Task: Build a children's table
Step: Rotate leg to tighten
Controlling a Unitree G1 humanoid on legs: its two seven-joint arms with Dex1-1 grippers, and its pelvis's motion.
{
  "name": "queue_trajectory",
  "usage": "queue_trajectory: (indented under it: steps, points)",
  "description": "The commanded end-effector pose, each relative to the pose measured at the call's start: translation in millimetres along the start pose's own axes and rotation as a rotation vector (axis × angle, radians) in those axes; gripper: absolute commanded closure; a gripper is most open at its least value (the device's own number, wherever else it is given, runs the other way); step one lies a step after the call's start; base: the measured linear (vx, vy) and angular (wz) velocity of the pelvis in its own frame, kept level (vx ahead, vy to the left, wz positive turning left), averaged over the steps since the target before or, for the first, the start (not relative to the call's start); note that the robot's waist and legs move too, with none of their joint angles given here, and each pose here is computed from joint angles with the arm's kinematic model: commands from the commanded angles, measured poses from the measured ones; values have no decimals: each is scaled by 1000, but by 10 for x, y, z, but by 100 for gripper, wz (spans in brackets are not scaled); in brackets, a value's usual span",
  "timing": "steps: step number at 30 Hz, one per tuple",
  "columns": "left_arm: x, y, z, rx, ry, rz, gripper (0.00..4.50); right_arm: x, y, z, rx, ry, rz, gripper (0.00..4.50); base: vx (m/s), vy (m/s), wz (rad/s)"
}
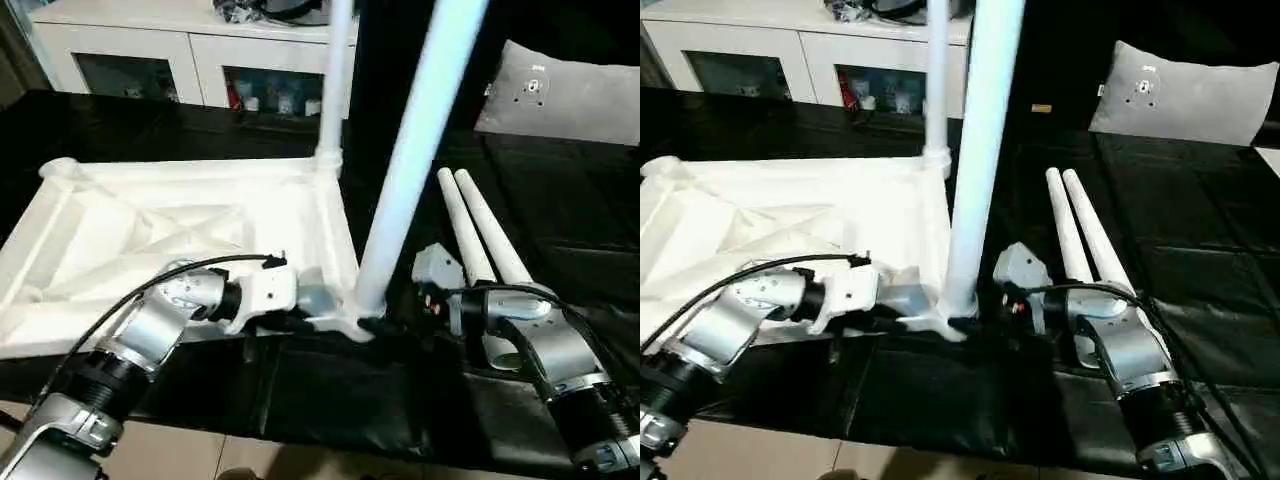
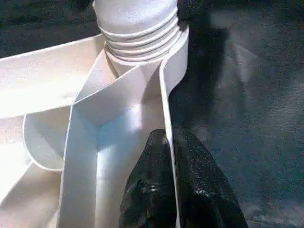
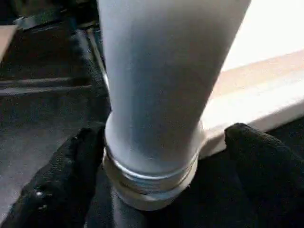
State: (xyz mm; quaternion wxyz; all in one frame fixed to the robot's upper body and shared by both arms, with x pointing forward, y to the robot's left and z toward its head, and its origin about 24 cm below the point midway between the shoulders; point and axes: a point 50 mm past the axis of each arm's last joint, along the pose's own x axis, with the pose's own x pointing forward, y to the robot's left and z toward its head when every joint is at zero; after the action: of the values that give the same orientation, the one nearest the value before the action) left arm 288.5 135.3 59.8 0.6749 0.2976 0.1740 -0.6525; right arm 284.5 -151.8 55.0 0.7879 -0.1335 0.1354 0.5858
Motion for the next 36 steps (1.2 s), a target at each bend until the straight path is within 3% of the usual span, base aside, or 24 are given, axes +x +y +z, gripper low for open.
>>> queue_trajectory:
  steps: [1,13,23,27,35,36]
  points:
    - [72,-71,-8,40,40,-101,450,-15,-33,42,-9,-8,17,55,0,0,0]
    - [75,-91,5,61,30,-142,450,2,-22,36,-9,-11,47,157,0,0,0]
    - [130,-49,19,-24,-5,-47,450,132,130,41,51,-81,58,178,0,0,0]
    - [239,31,124,-120,-60,91,450,321,155,50,158,-117,-99,178,0,0,0]
    - [524,211,474,-275,-148,332,450,636,48,165,339,-200,-423,181,0,0,0]
    - [583,268,556,-315,-158,403,450,690,5,181,381,-196,-534,181,0,0,0]
